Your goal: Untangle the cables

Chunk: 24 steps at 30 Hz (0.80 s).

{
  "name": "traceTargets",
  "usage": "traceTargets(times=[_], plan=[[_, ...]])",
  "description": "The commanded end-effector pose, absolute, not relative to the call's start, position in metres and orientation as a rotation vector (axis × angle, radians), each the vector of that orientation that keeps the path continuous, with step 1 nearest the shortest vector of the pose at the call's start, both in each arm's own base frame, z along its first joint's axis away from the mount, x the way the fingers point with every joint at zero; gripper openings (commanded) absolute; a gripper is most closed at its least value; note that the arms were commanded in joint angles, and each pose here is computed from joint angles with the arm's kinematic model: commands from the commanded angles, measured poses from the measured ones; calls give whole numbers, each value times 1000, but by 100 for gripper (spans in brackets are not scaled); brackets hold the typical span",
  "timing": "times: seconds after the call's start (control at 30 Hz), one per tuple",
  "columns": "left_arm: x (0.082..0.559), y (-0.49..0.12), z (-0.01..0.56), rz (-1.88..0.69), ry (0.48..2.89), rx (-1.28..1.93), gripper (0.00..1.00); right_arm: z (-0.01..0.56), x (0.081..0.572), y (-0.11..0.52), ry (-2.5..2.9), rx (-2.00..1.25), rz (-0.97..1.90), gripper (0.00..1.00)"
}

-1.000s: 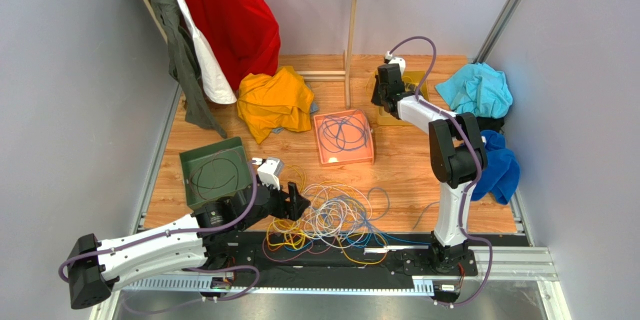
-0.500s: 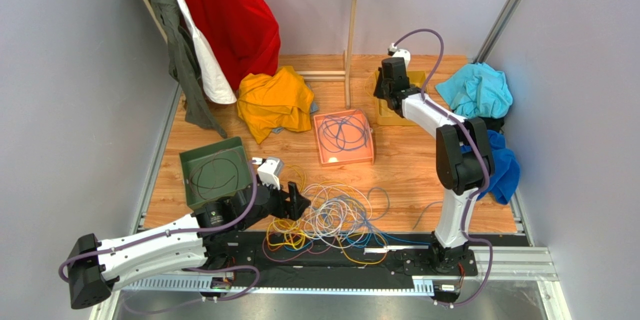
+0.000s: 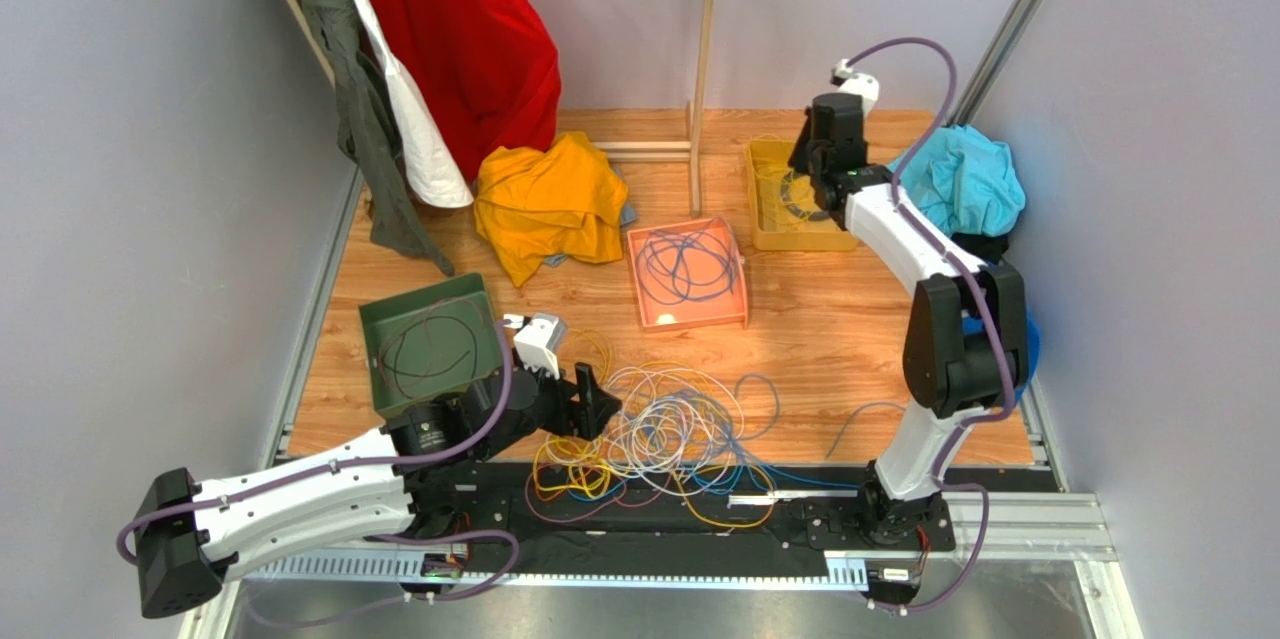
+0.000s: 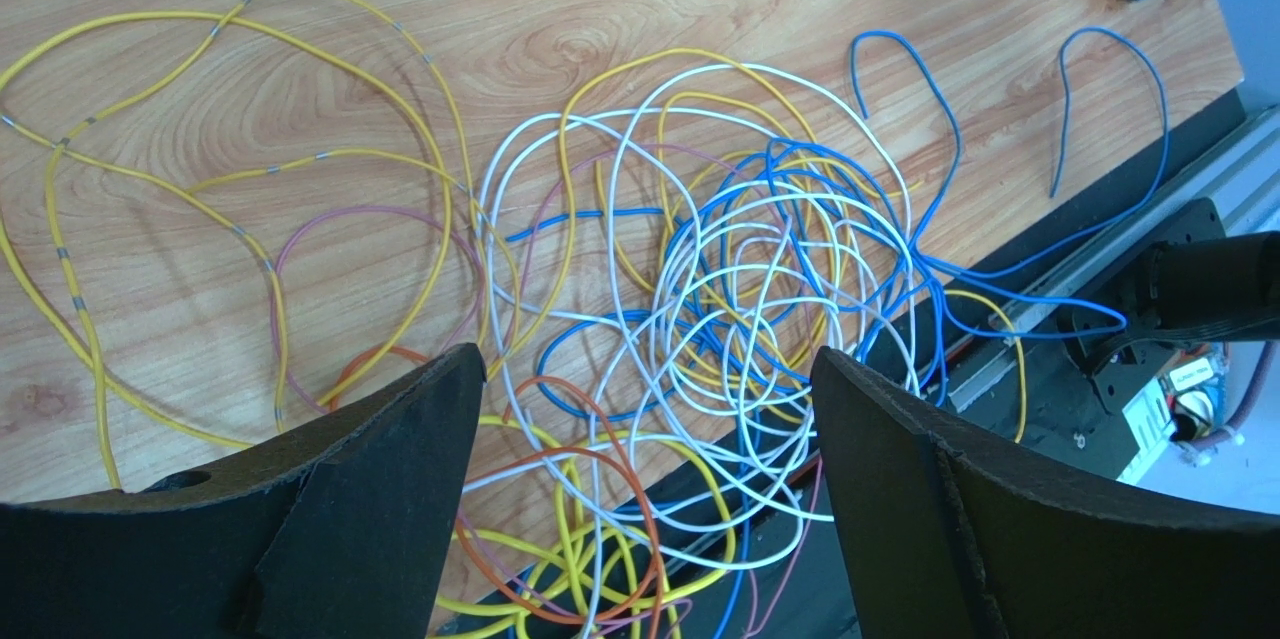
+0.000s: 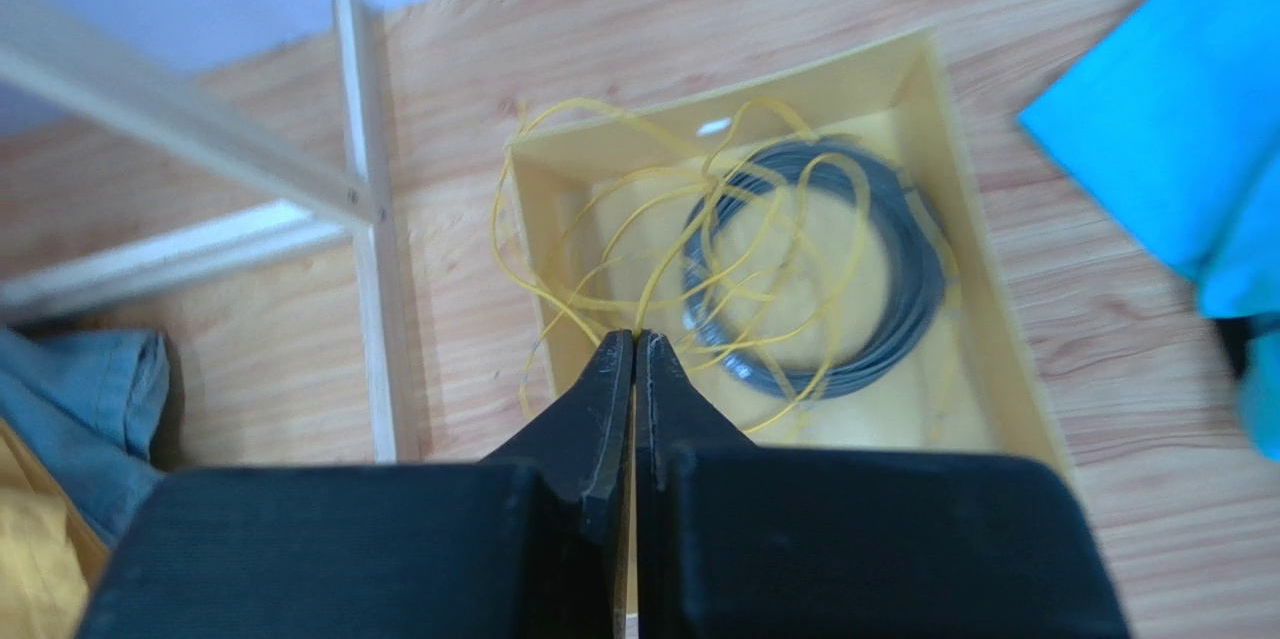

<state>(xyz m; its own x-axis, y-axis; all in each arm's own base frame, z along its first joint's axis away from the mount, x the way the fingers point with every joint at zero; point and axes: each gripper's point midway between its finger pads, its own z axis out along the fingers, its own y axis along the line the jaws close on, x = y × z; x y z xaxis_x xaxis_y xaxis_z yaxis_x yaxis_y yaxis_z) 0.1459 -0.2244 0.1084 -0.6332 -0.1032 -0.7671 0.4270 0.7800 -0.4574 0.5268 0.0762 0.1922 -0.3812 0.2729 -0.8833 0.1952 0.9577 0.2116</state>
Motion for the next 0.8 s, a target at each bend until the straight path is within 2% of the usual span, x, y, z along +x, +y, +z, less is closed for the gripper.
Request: traceTargets(times=[0.0, 0.37, 0.77], plan=[[147, -230, 118, -841, 2087, 228, 89, 260, 523, 44, 1806, 427, 77, 0], [144, -233, 118, -868, 2097, 232, 89, 258, 512, 35, 1810, 437, 63, 0], [146, -236, 117, -861, 2098, 236, 89, 179, 514, 33, 1959, 459, 3, 0]])
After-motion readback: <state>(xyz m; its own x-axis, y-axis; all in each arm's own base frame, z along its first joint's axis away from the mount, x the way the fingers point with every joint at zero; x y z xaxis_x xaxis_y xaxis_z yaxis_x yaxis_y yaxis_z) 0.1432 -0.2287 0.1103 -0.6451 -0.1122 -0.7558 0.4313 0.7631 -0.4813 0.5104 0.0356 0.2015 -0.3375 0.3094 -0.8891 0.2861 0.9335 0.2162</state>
